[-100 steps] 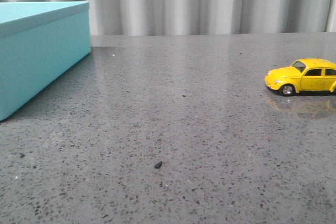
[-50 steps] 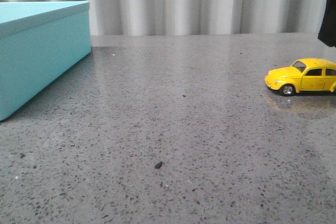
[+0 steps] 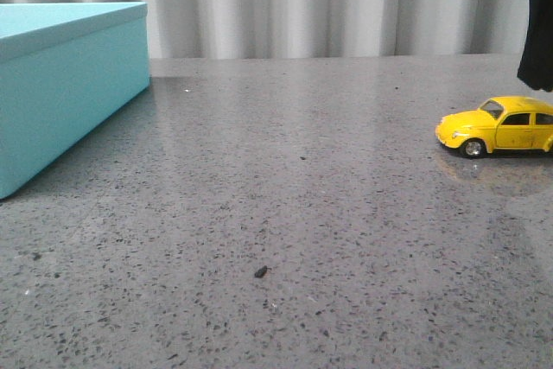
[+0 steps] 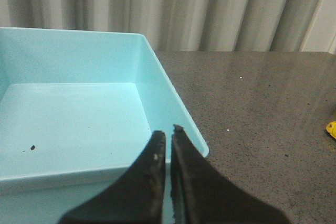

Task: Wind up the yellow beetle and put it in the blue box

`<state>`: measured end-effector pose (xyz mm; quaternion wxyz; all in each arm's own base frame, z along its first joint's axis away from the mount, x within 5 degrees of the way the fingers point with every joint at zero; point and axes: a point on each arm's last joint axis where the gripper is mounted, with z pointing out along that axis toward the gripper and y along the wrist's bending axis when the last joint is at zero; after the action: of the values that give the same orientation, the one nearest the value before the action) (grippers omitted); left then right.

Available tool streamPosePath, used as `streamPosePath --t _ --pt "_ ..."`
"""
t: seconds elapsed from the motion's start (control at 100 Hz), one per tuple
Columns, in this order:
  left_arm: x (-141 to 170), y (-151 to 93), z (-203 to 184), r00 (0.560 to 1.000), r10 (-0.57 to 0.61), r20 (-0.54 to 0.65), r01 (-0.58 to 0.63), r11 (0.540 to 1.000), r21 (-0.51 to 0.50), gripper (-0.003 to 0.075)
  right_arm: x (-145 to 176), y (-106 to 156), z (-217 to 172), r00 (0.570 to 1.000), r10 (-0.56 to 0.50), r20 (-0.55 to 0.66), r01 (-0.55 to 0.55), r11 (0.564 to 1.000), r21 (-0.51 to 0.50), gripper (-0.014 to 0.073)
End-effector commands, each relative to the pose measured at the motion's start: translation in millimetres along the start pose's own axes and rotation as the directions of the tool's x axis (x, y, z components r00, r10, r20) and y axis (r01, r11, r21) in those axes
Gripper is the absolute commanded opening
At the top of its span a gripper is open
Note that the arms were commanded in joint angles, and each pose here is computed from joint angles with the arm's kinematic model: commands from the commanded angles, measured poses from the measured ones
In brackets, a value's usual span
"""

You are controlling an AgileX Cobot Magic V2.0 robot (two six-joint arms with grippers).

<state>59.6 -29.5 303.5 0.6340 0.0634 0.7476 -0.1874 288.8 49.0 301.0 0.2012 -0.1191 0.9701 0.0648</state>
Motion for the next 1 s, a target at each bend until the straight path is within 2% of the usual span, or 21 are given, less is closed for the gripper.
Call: streamPosePath --t 0.0,0.26,0.99 --pt "-16.3 -1.1 -1.3 0.997 -0.012 0.079 0.013 1.000 -0.005 -0.0021 -7.8 -1.4 -13.4 0.997 -0.003 0.075 0.002 1.000 0.012 -0.0052" --pt "-16.2 -1.1 -1.2 0.997 -0.010 0.077 0.011 1.000 -0.005 -0.0021 -9.9 -2.9 -3.6 0.999 0.001 0.054 -0.001 1.000 0.010 -0.0052" --pt "-16.0 -0.7 -1.2 0.997 0.003 0.075 -0.002 1.000 -0.011 -0.0021 -21.6 -1.0 -12.2 0.993 0.013 0.121 -0.012 1.000 -0.006 -0.0052"
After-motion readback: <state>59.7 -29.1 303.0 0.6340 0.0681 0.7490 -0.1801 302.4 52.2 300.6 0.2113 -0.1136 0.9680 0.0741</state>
